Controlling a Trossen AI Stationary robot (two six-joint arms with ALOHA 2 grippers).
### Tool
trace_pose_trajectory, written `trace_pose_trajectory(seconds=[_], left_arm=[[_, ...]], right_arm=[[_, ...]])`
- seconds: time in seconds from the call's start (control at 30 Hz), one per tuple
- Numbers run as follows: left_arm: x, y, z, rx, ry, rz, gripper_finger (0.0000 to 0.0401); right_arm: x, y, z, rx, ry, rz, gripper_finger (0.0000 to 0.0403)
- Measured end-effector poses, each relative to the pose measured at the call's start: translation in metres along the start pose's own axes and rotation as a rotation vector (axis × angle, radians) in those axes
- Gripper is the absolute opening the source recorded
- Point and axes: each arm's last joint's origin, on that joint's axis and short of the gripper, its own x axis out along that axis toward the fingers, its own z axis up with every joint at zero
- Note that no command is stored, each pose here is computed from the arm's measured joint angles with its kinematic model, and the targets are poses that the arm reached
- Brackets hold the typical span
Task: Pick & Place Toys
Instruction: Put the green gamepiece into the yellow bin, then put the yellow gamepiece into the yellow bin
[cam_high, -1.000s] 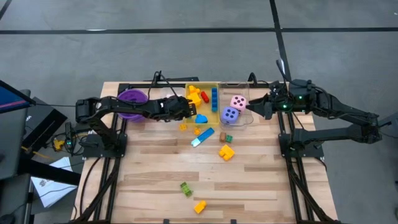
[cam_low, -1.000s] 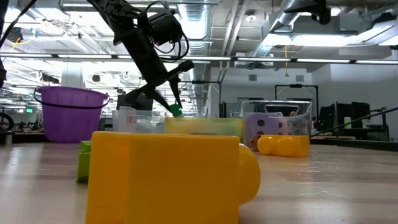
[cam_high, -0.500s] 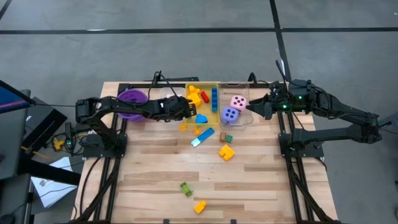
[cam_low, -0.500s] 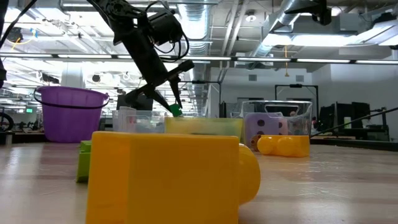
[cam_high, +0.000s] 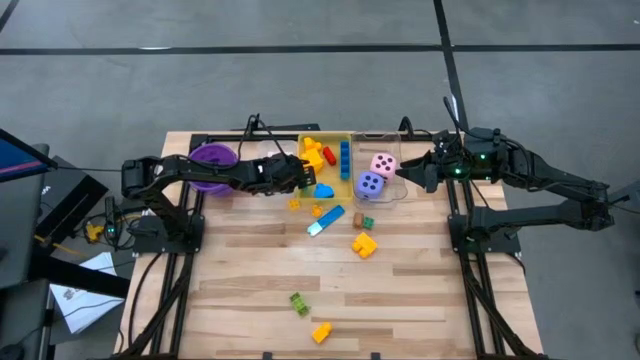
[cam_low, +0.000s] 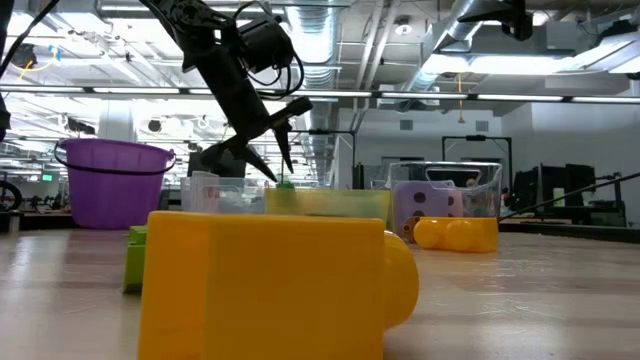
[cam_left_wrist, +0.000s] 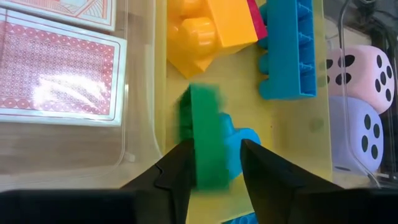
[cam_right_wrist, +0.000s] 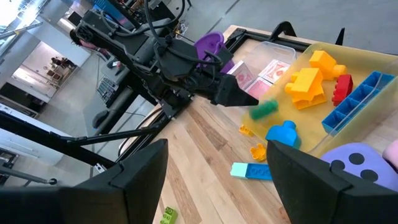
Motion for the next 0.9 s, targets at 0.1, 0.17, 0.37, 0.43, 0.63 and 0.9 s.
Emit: trace_pose_trajectory(seconds=[0.1,0.17,0.37,0.43,0.63,0.9], left_arm=[[0.0,0.0001,0.0003,0.0,-0.01,0.003,0.0134],[0.0,0.0001,0.0003,0.0,-0.01,0.003,0.0135],[0.0,0.0001,0.0002,0.0,-0.01,0.003,0.0135],[0.0,0.0001,0.0003,0.0,-0.01,0.003,0.0135],[0.0,0.0,0.0002,0.0,-0.01,0.002,0.0136],[-0.0001,-0.0004,0.0003,-0.001,-0.011,-0.002,0.0136]], right_arm=[[0.0,0.0,0.0,0.0,0.0,0.0,0.0266],[0.0,0.0,0.0,0.0,0.0,0.0,0.0266],[0.0001,0.0,0.0,0.0,0.0,0.0,0.0266],[0.0,0.0,0.0,0.0,0.0,0.0,0.0266],[-0.0001,0.0001,0.0,0.0,0.0,0.001,0.0266],[0.0,0.0,0.0,0.0,0.0,0.0,0.0266]])
